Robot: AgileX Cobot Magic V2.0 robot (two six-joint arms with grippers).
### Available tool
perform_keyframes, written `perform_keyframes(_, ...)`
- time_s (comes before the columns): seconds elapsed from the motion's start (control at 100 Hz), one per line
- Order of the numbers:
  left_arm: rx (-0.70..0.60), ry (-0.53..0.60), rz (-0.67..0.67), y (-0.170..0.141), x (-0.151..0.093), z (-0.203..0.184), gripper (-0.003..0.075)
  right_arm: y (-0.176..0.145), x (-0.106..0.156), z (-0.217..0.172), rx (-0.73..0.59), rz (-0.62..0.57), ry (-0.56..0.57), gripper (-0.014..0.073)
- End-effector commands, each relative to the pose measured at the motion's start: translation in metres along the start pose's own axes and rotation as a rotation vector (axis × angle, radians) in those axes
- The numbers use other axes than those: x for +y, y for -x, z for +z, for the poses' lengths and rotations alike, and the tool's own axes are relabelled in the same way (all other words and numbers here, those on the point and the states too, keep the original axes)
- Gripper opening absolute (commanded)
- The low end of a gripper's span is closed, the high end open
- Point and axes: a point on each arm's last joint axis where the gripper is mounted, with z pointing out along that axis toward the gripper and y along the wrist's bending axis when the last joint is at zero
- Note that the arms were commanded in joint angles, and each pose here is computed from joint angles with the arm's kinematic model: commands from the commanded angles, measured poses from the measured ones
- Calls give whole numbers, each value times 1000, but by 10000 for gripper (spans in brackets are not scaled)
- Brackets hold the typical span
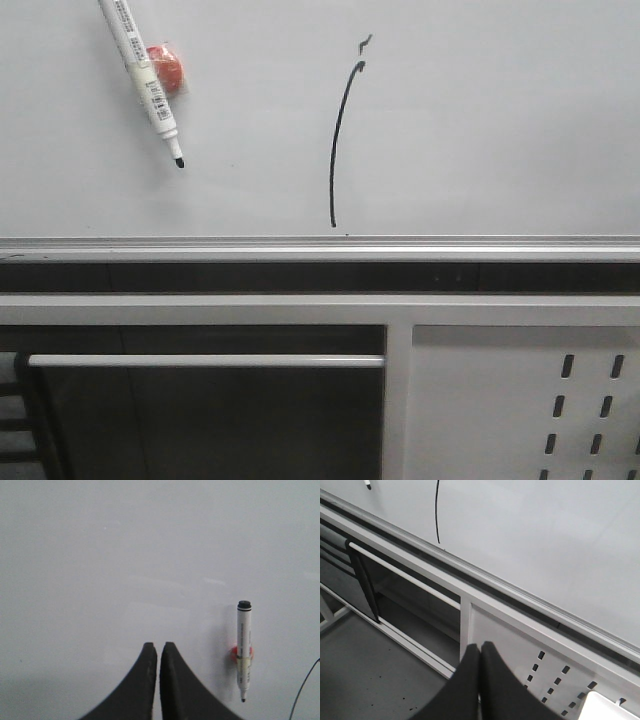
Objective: Write number 1 on whiteboard
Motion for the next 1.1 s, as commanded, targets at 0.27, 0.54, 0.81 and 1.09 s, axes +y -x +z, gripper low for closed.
perform_keyframes(0.27, -4, 2, 100, 3, 0, 1, -18, 14, -3, -3, -86, -6, -25, -69)
perform_keyframes(0.54, 18, 46, 54, 1, 4, 1, -18, 14, -3, -3, -86, -6, -25, -69)
perform_keyframes(0.81, 235, 60, 52, -20, 6, -3, -18, 14, -3, -3, -86, -6, -25, -69)
perform_keyframes(1.09, 252, 140, 111, -33, 14, -19, -18, 14, -3, -3, -86, -6, -25, -69)
